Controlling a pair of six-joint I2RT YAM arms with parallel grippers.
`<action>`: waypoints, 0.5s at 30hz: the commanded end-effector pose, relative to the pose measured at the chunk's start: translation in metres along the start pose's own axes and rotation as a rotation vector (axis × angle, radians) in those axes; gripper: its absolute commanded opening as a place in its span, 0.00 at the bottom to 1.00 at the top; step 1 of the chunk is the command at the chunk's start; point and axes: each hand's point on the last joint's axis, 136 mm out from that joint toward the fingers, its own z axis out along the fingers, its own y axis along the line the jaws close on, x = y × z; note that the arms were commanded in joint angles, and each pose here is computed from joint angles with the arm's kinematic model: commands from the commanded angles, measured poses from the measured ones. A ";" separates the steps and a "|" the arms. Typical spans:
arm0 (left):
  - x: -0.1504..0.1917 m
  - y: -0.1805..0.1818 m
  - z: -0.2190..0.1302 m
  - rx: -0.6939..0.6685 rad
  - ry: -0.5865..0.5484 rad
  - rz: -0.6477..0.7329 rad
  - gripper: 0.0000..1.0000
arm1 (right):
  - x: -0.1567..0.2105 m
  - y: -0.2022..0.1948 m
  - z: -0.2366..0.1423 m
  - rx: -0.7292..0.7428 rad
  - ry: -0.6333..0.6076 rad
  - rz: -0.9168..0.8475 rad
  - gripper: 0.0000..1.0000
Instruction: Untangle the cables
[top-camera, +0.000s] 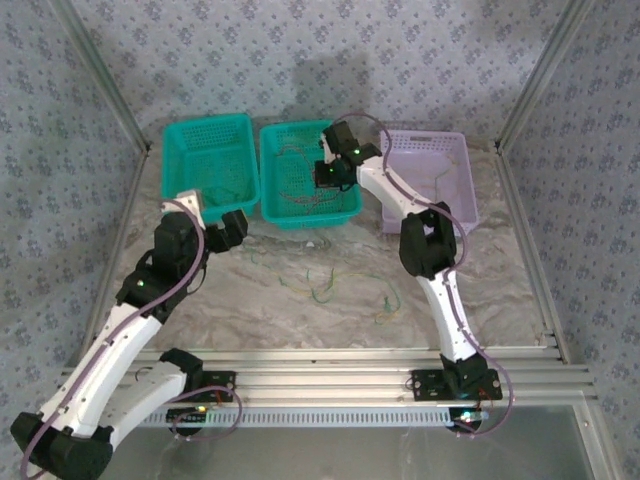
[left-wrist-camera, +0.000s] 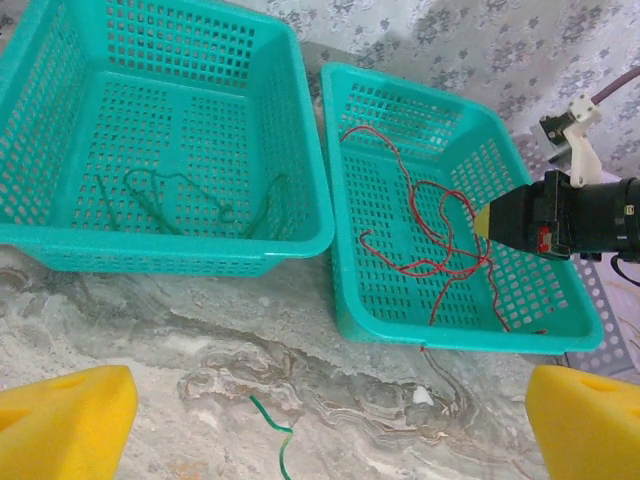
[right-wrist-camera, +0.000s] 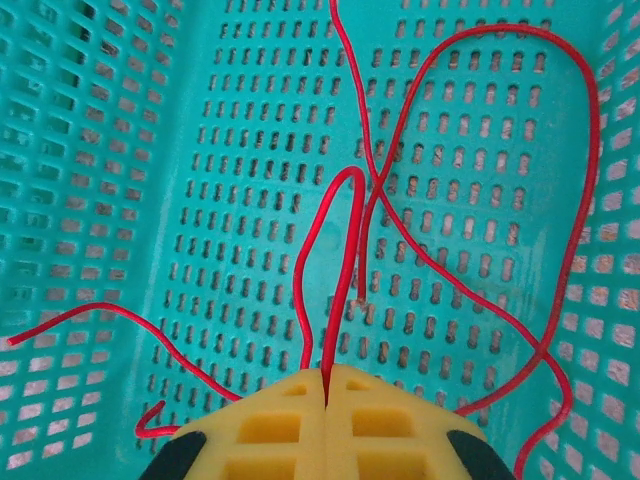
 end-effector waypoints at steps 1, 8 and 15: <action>-0.010 0.002 0.000 -0.020 -0.041 -0.010 1.00 | 0.003 0.004 0.002 -0.007 0.028 -0.019 0.00; -0.008 0.004 0.000 -0.027 -0.042 -0.001 1.00 | 0.009 -0.001 0.018 -0.008 0.049 -0.016 0.01; -0.004 0.005 0.005 -0.040 -0.024 0.005 1.00 | -0.006 0.010 0.006 -0.030 0.008 -0.029 0.18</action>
